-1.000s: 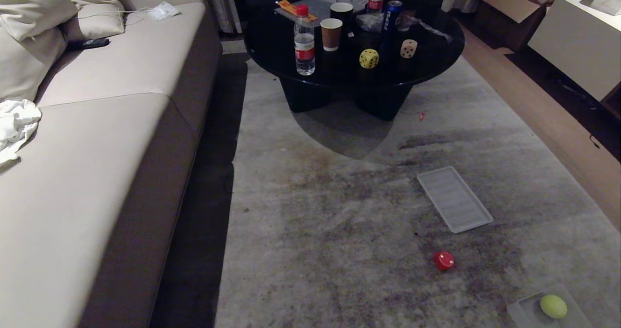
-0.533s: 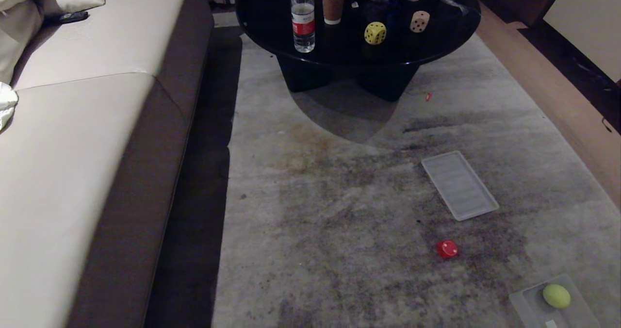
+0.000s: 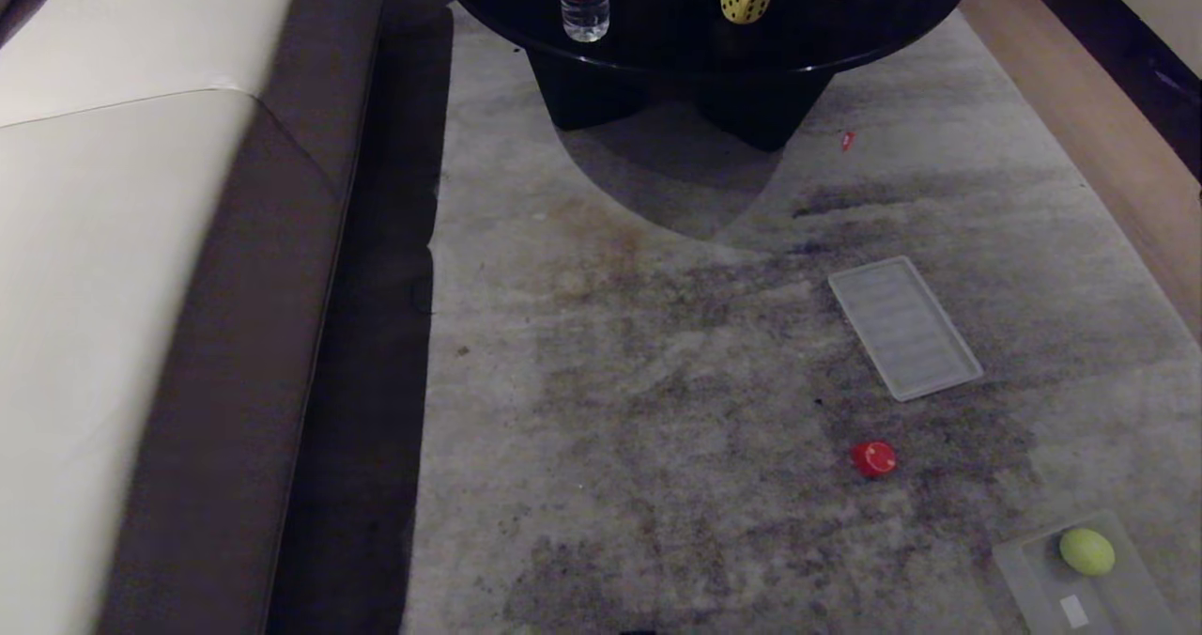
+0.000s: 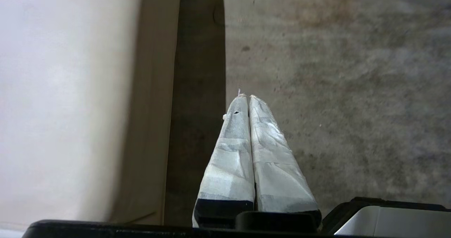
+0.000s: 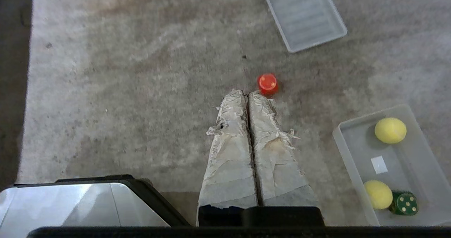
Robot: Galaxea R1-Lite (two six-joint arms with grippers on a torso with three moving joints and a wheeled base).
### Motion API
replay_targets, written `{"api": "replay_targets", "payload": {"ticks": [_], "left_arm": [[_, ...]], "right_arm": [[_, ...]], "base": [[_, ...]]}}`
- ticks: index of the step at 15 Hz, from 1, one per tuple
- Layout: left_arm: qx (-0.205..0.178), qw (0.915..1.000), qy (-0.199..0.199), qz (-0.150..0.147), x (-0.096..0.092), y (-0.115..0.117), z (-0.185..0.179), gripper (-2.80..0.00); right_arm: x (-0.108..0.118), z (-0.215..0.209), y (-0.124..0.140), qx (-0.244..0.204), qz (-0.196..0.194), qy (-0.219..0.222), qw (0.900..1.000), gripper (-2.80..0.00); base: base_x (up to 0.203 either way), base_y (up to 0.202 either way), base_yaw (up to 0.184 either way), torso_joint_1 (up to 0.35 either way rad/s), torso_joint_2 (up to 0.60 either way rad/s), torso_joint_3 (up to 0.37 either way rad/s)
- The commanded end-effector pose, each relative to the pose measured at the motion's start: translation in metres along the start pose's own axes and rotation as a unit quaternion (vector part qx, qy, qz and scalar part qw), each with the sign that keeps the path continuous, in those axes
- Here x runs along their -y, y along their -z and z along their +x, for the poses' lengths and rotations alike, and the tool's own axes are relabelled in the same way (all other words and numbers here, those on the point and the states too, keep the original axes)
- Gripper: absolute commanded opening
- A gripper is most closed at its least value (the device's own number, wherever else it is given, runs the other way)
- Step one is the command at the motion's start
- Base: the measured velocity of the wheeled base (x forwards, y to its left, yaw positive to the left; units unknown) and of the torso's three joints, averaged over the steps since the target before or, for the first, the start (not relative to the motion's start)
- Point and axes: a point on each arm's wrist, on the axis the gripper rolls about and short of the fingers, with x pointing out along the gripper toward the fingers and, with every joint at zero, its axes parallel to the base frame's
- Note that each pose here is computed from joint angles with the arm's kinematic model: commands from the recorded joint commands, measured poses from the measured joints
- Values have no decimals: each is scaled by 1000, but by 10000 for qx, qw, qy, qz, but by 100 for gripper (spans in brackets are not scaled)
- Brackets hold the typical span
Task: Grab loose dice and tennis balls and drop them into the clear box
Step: Find toys out of the box
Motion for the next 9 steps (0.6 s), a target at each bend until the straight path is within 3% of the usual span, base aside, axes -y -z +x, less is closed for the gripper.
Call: {"api": "replay_targets", "payload": {"ticks": [1,9], "left_arm": [[-15,10000,-7,5,0,0,0,-280],[-15,10000,0,5,0,0,0,-280]], "right_arm": [[0,0,0,-7,3,3,10000,-280],[0,0,0,-10,3,-1,10000,-280]], "base": [[0,0,0,3,2,-195],[0,0,0,4,4,-198]]}}
